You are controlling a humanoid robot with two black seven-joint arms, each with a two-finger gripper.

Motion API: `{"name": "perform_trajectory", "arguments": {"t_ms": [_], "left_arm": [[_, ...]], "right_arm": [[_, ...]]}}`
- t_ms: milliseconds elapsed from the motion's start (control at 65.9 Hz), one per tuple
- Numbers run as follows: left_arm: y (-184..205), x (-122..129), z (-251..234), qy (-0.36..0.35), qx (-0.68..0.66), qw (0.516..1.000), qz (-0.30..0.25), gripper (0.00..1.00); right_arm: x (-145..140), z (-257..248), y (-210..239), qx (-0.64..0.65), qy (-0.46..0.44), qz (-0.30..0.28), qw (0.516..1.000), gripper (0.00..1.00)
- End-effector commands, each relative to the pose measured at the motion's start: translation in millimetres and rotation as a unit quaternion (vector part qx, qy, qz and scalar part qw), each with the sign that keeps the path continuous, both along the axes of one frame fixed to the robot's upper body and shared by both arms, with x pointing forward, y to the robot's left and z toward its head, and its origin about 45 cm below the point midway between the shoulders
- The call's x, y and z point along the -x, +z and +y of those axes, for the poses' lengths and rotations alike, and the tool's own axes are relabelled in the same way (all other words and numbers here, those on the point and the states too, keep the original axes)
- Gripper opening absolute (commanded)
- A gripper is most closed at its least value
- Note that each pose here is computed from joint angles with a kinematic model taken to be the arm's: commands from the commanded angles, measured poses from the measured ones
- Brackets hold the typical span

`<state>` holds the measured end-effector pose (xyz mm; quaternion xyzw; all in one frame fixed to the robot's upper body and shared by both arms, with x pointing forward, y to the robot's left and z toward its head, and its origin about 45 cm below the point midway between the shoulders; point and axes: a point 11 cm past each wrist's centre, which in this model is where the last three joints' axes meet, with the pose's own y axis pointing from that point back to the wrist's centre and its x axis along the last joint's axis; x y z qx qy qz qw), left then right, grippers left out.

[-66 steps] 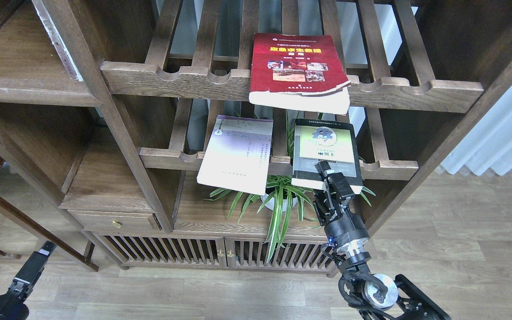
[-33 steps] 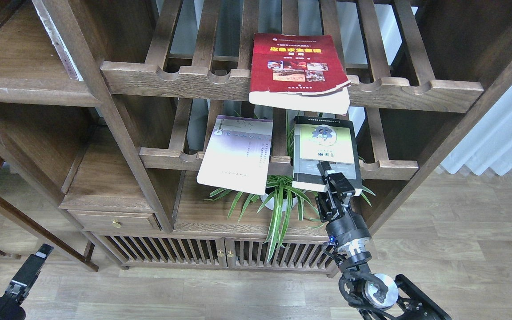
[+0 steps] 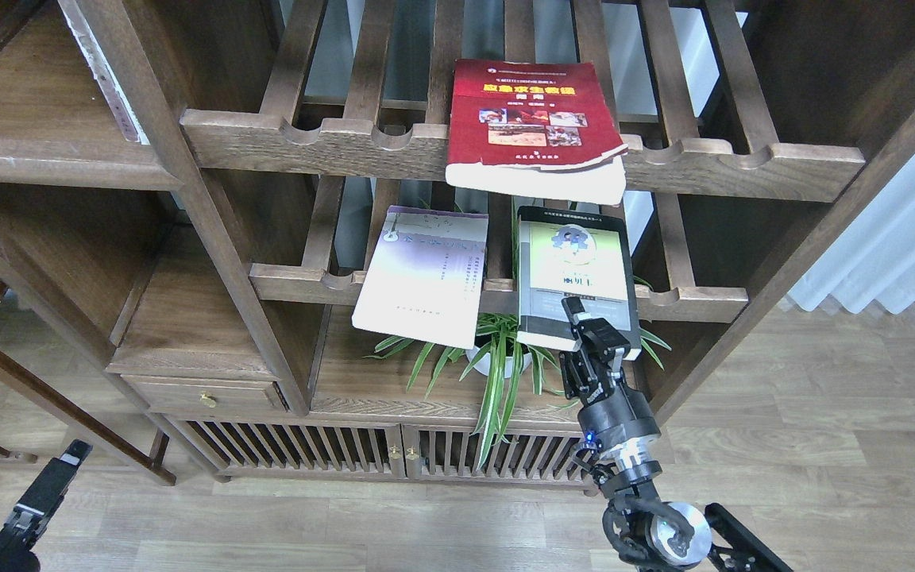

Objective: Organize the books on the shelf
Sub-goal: 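Pull the green book down off the shelf with the right gripper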

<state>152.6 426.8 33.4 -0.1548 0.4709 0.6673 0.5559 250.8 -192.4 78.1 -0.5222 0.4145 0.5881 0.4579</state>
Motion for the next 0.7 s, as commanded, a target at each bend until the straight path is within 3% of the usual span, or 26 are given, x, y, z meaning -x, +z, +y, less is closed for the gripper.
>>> {"name": "perform_trajectory", "arguments": {"t_ms": [0,410,683], "left_arm": [[1,0,2,-0.002,-0.003,1.0,0.001,1.0],[-11,18,-3,-0.011,-0.001,0.999,0.03,1.0],[-30,36,-31,-0.051,0.015,0.996,0.068,1.0]], "right_arm": [[15,0,-8,-0.001,0.001,0.016,1.0,0.05],[92,20,-19,-0.033,0.016,0.07,0.997,0.05],[139,34,-35,-0.022,0.06,0.118,0.991,0.06]]}}
